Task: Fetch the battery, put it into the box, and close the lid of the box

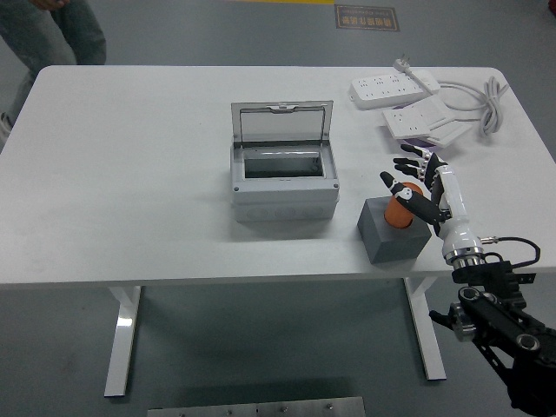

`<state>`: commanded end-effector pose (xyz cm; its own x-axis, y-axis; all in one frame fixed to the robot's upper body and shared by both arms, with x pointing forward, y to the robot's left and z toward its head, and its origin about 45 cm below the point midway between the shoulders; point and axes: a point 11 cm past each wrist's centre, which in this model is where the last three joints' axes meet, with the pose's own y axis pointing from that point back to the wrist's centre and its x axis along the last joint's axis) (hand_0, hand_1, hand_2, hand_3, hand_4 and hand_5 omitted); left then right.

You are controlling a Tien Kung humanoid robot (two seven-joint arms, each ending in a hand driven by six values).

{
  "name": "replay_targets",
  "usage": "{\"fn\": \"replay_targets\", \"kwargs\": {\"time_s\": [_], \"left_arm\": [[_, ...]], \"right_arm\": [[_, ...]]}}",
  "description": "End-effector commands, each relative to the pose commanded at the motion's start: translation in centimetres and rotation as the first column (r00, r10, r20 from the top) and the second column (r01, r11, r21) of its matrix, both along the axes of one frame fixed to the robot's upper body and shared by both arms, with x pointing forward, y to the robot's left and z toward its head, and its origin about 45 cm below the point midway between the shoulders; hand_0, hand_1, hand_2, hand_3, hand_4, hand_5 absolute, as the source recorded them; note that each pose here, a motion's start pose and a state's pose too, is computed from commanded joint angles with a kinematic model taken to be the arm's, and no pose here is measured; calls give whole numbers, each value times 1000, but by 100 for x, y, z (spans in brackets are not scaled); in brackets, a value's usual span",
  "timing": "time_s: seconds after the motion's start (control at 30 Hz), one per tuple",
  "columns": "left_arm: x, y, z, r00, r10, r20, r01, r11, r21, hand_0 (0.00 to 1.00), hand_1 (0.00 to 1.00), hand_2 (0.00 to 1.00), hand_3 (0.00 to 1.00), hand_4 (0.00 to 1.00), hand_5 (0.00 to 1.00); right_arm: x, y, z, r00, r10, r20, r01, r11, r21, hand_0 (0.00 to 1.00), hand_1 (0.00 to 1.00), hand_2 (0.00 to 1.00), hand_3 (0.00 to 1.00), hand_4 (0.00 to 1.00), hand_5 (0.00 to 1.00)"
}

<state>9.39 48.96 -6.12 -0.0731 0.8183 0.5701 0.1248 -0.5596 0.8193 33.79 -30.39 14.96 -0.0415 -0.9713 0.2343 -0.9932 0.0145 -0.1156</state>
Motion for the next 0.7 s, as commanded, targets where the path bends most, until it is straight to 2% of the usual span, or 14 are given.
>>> {"fn": "replay_targets", "kwargs": {"time_s": [0.07,0.1,0.27,0.3,0.7], "left_arm": [[4,0,-1,1000,-2,2,2,1000,0,448,643,630,663,791,930],[6,0,-1,1000,-2,3,2,1000,0,446,643,631,663,789,931],[15,0,-1,1000,-6,5,6,1000,-1,446,643,631,663,789,931],[17,1,0,1000,-7,5,7,1000,-1,447,643,632,663,788,929],[17,2,1,1000,-11,2,11,1000,-1,441,642,631,662,789,930]], "right_arm": [[-12,13,-36,1000,-4,-1,4,1000,-7,705,618,622,701,902,335],[-17,19,-52,1000,-4,-4,4,1000,-9,651,560,556,657,878,315],[-28,46,-121,1000,-1,-20,1,1000,-17,651,560,556,657,878,315],[-27,51,-133,1000,-1,-23,0,1000,-19,623,524,529,614,855,300],[-43,156,-216,998,29,-49,-31,999,-33,630,538,537,620,853,307]]}}
